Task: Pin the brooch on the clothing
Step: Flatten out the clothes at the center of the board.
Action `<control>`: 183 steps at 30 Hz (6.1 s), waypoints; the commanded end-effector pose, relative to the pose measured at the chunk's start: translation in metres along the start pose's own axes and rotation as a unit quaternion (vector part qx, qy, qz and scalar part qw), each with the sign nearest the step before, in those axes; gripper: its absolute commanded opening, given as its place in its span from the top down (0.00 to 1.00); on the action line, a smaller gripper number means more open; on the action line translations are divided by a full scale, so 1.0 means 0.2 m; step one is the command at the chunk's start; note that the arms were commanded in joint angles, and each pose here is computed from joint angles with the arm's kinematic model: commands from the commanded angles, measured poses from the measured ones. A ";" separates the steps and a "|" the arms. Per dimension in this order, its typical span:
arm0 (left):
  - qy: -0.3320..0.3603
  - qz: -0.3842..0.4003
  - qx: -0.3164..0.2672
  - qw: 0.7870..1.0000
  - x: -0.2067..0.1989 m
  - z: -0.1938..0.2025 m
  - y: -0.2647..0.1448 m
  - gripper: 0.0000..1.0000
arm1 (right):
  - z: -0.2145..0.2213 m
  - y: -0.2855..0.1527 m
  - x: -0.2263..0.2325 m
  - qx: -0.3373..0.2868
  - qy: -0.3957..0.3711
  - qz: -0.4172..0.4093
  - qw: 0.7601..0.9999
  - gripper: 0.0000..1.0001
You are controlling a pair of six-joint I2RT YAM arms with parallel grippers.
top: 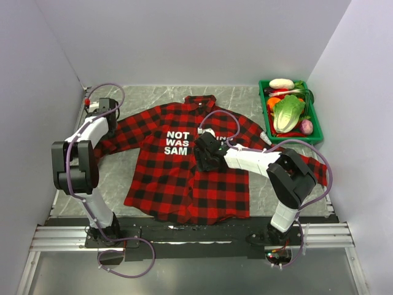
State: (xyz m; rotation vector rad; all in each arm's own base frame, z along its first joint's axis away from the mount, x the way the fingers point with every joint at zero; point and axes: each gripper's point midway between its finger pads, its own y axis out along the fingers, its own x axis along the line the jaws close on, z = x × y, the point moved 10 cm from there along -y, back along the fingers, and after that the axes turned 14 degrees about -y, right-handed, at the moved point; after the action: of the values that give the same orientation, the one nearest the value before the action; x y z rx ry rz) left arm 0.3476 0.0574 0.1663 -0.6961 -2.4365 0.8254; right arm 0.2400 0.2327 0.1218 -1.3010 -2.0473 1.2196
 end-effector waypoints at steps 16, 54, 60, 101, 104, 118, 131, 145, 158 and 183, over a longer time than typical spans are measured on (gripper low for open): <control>-0.037 0.052 -0.055 0.996 0.06 -0.03 -0.29 0.07 | 0.11 0.06 -0.10 0.053 0.050 0.013 0.997 0.28; -0.271 0.025 0.009 0.962 0.15 0.26 0.02 0.44 | 0.11 -0.12 -0.21 -0.015 0.075 -0.010 0.997 0.28; -0.287 0.003 -0.004 0.958 0.16 0.25 0.06 0.61 | 0.12 -0.12 -0.21 -0.012 0.073 -0.010 0.997 0.28; -0.368 -0.003 -0.068 0.927 0.57 0.01 -0.08 0.15 | 0.16 -0.13 -0.22 -0.011 0.077 -0.006 0.997 0.28; -0.372 -0.004 -0.069 0.926 0.57 0.01 -0.08 0.03 | 0.16 -0.14 -0.22 -0.011 0.077 -0.006 0.997 0.28; -0.331 0.075 -0.085 0.937 0.40 0.05 -0.26 0.03 | 0.15 -0.08 -0.22 0.018 0.087 0.007 0.996 0.28; -0.283 0.190 -0.145 0.929 0.40 -0.09 -0.54 0.04 | 0.33 0.00 -0.27 0.121 0.123 0.022 0.985 0.28; -0.260 0.241 -0.193 0.915 0.45 -0.17 -0.65 0.04 | 0.36 -0.05 -0.39 0.171 0.173 0.062 0.968 0.28; -0.232 0.310 -0.179 0.905 0.38 -0.17 -0.70 0.03 | -0.16 -0.33 -0.11 0.009 0.066 0.031 0.997 0.27; -0.203 0.324 -0.166 0.909 0.35 -0.11 -0.66 0.04 | -0.15 0.15 0.52 0.083 -0.091 -0.032 0.992 0.28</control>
State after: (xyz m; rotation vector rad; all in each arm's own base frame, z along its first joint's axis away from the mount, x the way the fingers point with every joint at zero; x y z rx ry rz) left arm 0.2638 0.0176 0.2814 -1.6184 -2.7717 0.8982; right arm 0.2444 0.3582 0.1155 -1.0710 -2.0981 1.3915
